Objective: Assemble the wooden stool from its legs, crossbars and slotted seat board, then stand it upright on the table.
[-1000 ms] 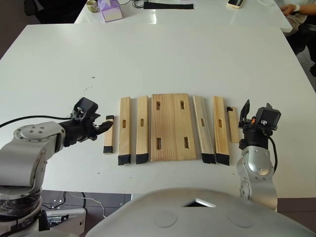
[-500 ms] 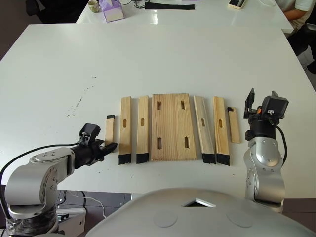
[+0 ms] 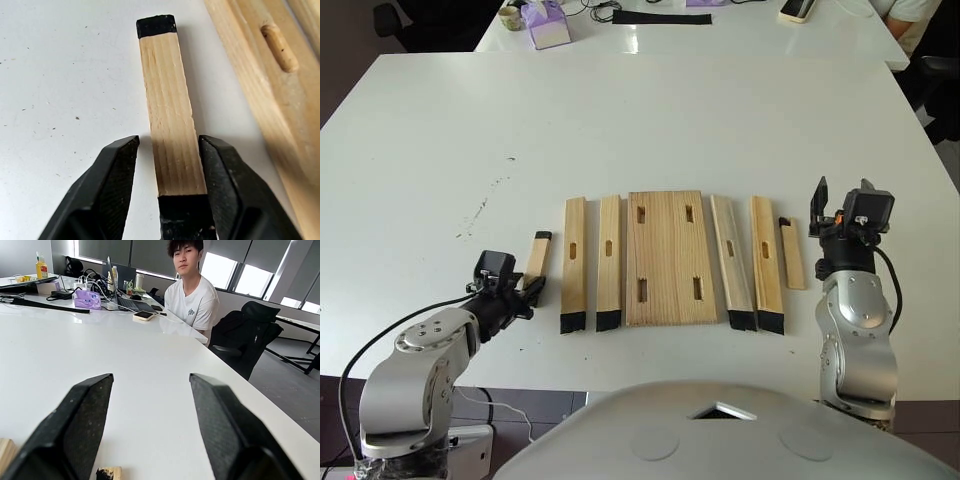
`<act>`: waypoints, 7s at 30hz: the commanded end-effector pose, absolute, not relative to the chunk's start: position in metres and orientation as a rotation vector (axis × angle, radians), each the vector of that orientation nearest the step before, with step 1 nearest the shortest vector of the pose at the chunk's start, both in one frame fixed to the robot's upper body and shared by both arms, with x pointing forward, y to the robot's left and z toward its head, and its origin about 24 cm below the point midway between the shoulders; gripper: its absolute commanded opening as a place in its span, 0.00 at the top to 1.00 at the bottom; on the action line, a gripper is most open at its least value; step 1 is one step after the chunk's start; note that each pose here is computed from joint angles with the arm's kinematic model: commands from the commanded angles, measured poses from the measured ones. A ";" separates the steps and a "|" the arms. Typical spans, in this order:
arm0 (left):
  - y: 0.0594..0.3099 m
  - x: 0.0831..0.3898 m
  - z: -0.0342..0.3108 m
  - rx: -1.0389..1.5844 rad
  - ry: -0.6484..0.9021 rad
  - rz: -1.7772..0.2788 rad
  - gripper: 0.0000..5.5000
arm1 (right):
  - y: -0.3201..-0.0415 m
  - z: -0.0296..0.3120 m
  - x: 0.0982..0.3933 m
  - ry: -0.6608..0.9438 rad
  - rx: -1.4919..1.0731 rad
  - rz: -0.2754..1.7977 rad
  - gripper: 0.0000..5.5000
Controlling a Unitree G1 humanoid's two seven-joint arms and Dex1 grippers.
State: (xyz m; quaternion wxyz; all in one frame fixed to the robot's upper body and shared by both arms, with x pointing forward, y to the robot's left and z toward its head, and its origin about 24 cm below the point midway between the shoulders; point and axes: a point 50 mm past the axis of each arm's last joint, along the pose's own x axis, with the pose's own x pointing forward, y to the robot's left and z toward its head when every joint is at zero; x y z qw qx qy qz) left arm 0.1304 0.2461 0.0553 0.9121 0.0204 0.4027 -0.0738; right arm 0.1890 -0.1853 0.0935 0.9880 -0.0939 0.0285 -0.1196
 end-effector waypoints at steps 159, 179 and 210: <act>0.135 0.211 0.109 0.070 0.132 -1.052 0.45 | -0.246 0.119 0.195 0.513 -0.656 1.320 0.76; 0.128 0.219 0.110 0.078 0.150 -1.099 0.45 | -0.243 0.065 0.221 0.811 -0.368 1.354 0.76; 0.131 0.223 0.112 0.087 0.169 -1.135 0.45 | -0.242 0.038 0.198 0.582 -0.283 1.050 0.50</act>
